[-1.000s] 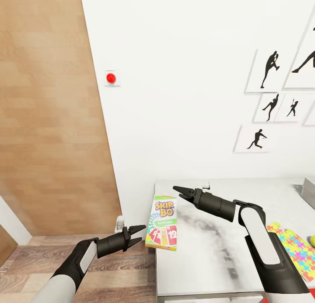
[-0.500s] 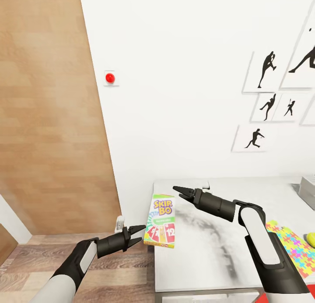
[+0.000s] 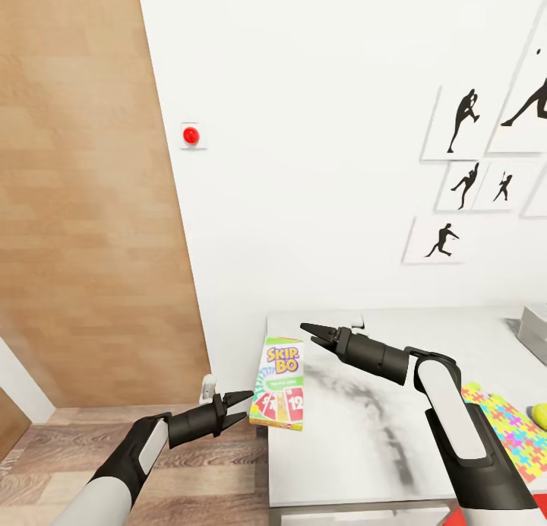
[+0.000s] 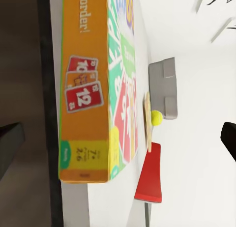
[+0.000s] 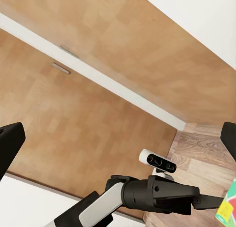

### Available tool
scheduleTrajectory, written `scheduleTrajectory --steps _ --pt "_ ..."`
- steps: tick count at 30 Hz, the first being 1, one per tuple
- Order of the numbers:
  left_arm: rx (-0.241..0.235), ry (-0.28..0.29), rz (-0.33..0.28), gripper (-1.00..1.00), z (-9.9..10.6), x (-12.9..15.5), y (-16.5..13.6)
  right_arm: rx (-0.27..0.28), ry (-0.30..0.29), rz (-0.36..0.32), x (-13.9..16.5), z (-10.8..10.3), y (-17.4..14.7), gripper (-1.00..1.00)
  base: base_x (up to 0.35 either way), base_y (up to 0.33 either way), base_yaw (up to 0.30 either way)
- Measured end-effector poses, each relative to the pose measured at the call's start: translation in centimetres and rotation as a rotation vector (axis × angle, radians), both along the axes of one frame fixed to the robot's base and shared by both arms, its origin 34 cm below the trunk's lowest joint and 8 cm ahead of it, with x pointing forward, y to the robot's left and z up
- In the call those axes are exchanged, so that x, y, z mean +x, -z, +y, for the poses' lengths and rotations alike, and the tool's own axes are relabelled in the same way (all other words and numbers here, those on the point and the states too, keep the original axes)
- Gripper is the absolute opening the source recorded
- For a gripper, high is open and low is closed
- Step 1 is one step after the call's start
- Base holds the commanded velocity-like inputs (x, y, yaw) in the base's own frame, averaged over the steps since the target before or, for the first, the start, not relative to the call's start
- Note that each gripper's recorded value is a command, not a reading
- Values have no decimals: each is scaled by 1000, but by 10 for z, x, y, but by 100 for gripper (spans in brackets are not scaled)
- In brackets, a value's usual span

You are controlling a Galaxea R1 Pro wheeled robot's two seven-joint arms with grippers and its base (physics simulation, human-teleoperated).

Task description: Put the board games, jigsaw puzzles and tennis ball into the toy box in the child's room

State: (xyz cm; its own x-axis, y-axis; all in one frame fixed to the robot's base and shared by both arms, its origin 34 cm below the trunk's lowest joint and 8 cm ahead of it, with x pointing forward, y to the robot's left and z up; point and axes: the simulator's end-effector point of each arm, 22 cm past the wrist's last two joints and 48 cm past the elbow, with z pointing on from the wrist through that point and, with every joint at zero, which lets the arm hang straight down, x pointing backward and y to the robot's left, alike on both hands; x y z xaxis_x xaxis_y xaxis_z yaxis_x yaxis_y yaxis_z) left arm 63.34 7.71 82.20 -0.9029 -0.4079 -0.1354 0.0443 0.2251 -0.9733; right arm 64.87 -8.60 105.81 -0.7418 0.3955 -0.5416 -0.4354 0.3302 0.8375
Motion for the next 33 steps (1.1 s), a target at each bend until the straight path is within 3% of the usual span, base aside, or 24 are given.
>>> scheduleTrajectory --steps 26,33 --pt "3 0 1 100 0 0 1 0 1 0 0 0 0 100 0 -23 0" --pt "20 -3 10 100 1 1 13 0 0 0 0 0 9 100 0 0 0"
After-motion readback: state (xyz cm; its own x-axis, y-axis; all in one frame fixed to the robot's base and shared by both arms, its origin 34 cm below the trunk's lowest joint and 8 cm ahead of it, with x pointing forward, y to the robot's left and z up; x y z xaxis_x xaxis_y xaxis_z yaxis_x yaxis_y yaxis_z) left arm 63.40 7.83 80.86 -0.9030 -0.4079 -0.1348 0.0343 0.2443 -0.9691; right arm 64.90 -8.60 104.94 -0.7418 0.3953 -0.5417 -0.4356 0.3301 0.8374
